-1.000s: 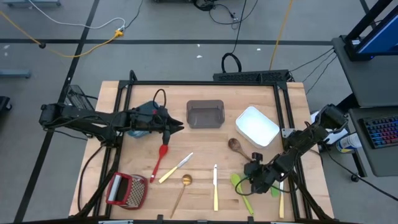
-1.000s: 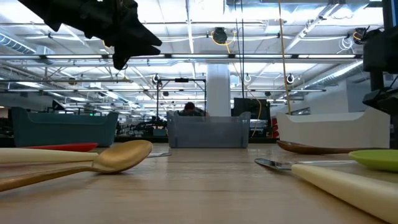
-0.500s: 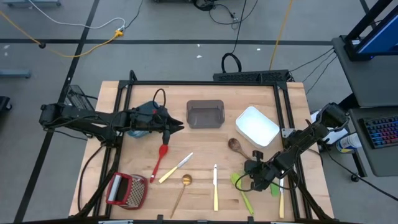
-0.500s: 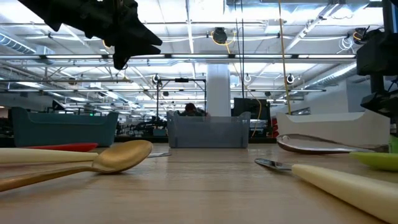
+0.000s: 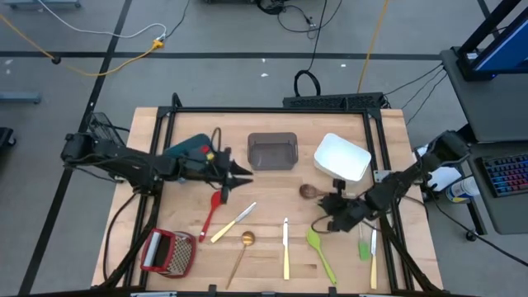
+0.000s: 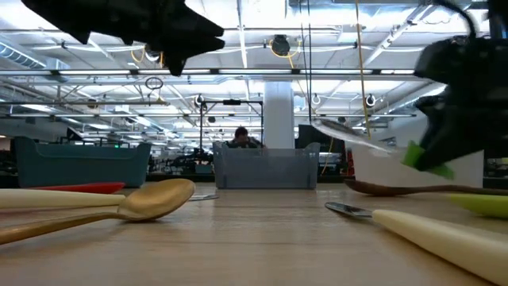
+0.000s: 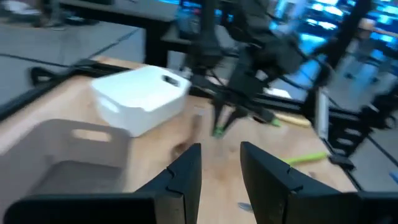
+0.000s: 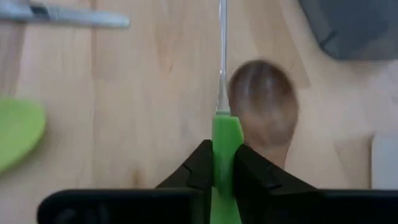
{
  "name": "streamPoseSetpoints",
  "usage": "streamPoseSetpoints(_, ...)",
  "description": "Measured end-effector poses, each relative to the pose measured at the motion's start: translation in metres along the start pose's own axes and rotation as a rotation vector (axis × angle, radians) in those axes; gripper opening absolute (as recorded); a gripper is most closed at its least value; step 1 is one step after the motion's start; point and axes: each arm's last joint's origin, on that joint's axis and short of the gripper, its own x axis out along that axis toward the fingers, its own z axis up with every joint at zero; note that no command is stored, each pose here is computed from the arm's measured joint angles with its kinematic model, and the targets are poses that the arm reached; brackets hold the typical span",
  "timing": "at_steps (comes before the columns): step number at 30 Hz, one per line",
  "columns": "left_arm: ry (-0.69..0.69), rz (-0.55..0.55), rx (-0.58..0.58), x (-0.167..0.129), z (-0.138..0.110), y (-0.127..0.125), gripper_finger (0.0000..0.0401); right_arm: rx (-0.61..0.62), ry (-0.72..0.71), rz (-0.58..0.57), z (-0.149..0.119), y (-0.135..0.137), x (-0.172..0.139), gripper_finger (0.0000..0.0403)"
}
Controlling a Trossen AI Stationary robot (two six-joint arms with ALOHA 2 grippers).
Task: Pick & Place Kitchen Items
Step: Put the left green spatula into the blue bin
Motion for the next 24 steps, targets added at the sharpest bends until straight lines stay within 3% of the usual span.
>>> streamPoseSetpoints(7,-0.045,-0.055,-0.001,0.025,-0.014,-0.009,0.0115,-0.026,-0.101,0.116,0.029,-0.016,0.017,0.0038)
streamPoseSetpoints(14,0.009,-0.036,0.005,0.056,-0.016,-0.009,0.0115,-0.044,-0.245,0.115,0.05,-0.031,0.023,0.0033)
streamPoseSetpoints(20,0.032,-0.03,0.032,0.073,-0.022,-0.009,0.0115,-0.034,-0.26,0.142,0.055,-0.041,0.028,0.004)
streamPoseSetpoints(24,0.066,0.031,0.038,0.077,-0.03,-0.005,0.0115,-0.023,-0.261,0.142,0.057,-0.047,0.03,0.0039)
